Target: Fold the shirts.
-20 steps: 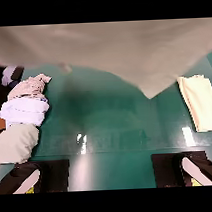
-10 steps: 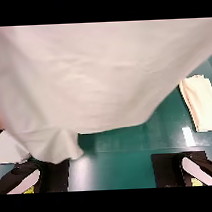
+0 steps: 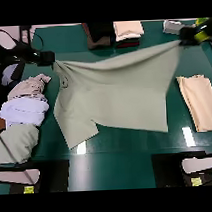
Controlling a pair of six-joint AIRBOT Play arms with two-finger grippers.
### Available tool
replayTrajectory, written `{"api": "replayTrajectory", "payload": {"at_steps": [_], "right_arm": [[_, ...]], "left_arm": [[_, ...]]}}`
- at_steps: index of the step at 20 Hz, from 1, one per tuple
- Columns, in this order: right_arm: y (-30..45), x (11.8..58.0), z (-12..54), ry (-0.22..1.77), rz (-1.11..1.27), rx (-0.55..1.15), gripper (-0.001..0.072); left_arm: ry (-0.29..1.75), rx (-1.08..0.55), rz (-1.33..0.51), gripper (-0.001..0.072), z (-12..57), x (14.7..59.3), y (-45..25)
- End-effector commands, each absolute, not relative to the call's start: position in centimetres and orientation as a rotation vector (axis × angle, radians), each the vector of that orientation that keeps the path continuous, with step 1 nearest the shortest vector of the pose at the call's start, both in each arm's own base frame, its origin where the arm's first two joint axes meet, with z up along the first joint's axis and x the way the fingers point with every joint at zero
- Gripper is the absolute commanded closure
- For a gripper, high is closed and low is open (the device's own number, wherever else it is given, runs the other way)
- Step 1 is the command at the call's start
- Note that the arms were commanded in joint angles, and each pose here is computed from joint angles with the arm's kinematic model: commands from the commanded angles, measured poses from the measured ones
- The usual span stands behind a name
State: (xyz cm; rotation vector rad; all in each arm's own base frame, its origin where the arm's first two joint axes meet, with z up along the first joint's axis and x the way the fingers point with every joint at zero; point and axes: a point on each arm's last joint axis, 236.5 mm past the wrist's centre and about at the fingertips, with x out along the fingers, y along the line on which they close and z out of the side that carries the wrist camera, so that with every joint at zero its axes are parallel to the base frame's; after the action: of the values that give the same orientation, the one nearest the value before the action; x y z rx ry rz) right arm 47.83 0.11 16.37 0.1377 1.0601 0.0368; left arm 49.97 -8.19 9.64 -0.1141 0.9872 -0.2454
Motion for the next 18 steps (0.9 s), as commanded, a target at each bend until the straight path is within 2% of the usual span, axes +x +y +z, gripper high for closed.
{"api": "replayTrajectory", "payload": {"at_steps": [1, 2, 3, 5, 8, 10, 14, 16, 18], "right_arm": [[3.3, 50.2, 8.8, 1.201, 0.087, 0.117, 0.0691], [4.0, 50.6, 8.3, 1.2, 0.098, 0.113, 0.058], [4.4, 50.8, 8.3, 1.191, 0.104, 0.109, 0.0367], [4.5, 50.6, 9.1, 1.177, 0.107, 0.106, 0.0356], [3.3, 47.8, 10.1, 1.206, 0.099, 0.099, 0.0356], [1.7, 44.4, 8.9, 1.26, 0.066, 0.126, 0.0356], [-1.2, 34.4, 2.1, 1.433, -0.025, 0.212, 0.0344], [-1.9, 29.0, -1.9, 1.54, -0.065, 0.262, 0.0146], [-1.9, 24.4, -5.1, 1.633, -0.094, 0.311, 0.013]], "left_arm": [[1.098, -0.109, -0.24, 0.06, 5.0, 49.8, -8.1], [1.101, -0.098, -0.235, 0.0353, 5.2, 49.7, -7.8], [1.113, -0.072, -0.22, 0.0278, 5.3, 49.2, -7.2], [1.143, -0.016, -0.191, 0.0283, 6.1, 47.9, -5.9], [1.194, 0.037, -0.145, 0.0283, 6.8, 44.2, -4.2], [1.236, 0.013, -0.126, 0.0283, 5.2, 40.5, -4.0], [1.339, -0.048, -0.086, 0.0283, -0.2, 32.2, -3.6], [1.375, -0.075, -0.064, 0.0283, -2.1, 29.4, -3.5], [1.401, -0.093, -0.055, 0.0283, -3.1, 27.9, -3.6]]}}
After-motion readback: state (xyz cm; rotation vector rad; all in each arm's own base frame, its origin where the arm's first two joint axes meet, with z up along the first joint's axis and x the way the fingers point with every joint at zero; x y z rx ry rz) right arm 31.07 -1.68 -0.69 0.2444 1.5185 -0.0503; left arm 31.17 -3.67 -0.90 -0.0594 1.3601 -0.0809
